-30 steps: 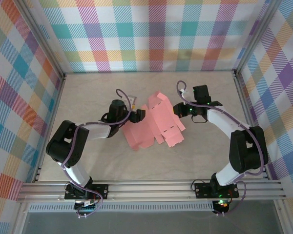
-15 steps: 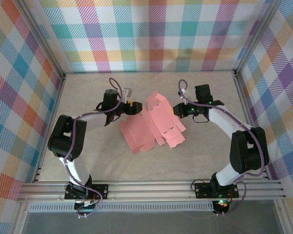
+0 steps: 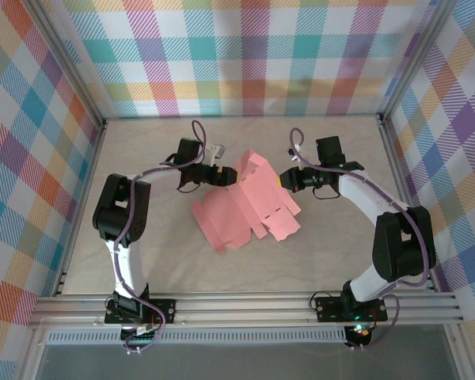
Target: Fold the paper box
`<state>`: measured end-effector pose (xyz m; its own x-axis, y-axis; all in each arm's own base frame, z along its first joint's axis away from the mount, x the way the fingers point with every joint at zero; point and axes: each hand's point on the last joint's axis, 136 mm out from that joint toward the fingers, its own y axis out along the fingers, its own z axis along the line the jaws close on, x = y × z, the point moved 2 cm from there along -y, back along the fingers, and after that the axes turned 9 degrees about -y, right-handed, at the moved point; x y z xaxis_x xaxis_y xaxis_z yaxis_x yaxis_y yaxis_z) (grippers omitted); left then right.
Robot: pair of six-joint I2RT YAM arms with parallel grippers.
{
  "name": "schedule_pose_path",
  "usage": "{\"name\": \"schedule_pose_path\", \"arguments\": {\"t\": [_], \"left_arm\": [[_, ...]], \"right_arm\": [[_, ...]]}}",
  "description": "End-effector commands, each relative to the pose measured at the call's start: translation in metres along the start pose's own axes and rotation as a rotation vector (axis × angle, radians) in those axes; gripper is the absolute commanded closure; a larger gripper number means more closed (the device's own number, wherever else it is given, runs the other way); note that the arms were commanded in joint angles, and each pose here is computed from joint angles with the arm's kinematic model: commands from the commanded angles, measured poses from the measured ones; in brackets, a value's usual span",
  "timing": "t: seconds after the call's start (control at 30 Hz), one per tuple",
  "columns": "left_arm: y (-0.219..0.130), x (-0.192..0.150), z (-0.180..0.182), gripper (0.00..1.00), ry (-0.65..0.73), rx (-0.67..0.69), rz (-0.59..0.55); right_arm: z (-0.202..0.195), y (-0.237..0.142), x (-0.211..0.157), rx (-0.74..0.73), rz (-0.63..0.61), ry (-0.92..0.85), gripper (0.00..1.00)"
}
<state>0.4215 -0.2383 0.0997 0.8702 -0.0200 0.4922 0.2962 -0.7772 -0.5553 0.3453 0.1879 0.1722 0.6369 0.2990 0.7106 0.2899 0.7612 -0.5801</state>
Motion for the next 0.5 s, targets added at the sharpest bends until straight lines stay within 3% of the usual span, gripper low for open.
{"name": "schedule_pose_path", "arguments": {"t": [0.0, 0.17, 0.27, 0.47], "left_arm": [[-0.004, -0.004, -0.006, 0.28, 0.003, -0.054, 0.04], [-0.011, -0.002, -0.015, 0.46, 0.026, -0.068, 0.027], [-0.013, -0.004, -0.018, 0.52, 0.05, -0.06, 0.023], [-0.02, -0.011, -0.027, 0.53, 0.143, -0.05, -0.025]], "right_arm": [[0.01, -0.009, 0.017, 0.032, -0.038, -0.048, 1.0], [0.008, -0.008, 0.015, 0.03, -0.03, -0.04, 1.0], [0.006, -0.006, 0.014, 0.023, -0.025, -0.037, 1.0], [0.0, -0.002, 0.012, 0.013, -0.009, -0.018, 1.0]]}}
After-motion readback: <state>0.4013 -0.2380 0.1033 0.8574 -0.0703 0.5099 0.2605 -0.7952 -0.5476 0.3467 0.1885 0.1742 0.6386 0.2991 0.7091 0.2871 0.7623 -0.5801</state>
